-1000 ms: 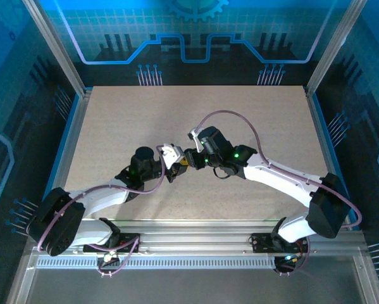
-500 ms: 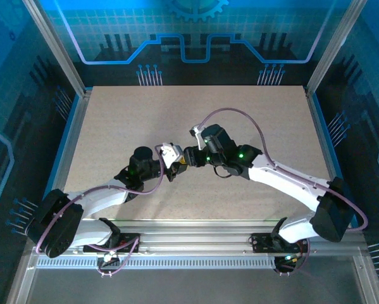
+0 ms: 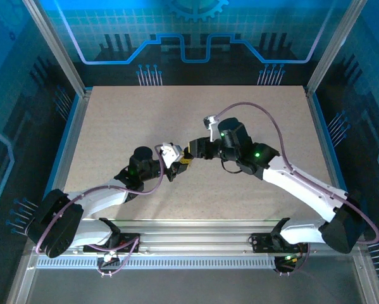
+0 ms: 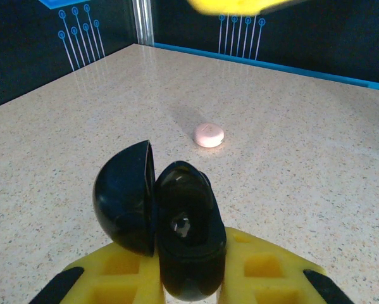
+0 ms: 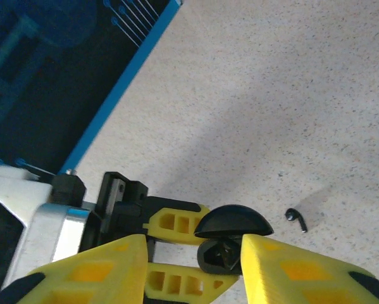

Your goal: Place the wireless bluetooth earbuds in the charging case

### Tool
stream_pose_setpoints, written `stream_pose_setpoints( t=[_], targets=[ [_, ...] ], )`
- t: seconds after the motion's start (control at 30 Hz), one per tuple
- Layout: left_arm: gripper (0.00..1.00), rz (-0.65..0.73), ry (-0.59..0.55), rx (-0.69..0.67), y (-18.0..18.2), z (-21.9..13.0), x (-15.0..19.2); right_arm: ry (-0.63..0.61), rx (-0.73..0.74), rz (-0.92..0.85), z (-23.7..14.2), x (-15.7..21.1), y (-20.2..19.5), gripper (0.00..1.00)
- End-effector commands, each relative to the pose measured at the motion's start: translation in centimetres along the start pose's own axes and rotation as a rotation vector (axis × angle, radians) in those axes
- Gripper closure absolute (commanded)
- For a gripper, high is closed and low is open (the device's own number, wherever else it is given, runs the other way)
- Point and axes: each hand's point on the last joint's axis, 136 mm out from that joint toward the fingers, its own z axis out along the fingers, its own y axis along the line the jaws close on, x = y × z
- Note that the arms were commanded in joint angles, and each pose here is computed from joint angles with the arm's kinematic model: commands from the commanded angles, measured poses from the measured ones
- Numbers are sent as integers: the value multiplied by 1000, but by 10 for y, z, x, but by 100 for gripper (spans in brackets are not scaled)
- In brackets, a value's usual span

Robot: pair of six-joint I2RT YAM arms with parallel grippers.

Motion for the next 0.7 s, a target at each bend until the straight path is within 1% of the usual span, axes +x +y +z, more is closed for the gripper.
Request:
stream_pose_setpoints(
  t=[0.0, 0.17, 0.27, 0.33, 0.67],
  targets=[
    [89, 29, -58, 6, -4, -6, -18, 35, -76, 152, -9, 3, 0, 58],
    [89, 35, -58, 5, -4, -7, -19, 88, -150, 266, -13, 8, 3, 60],
    [89, 29, -57, 9, -5, -7, -18, 114, -164, 322, -11, 13, 3, 60],
    [89, 27, -60, 12, -5, -6, -18, 129, -166, 361, -7, 16, 0, 62],
    [89, 28, -62, 7, -5, -7, -19, 146, -192, 398, 8, 20, -3, 66]
  ],
)
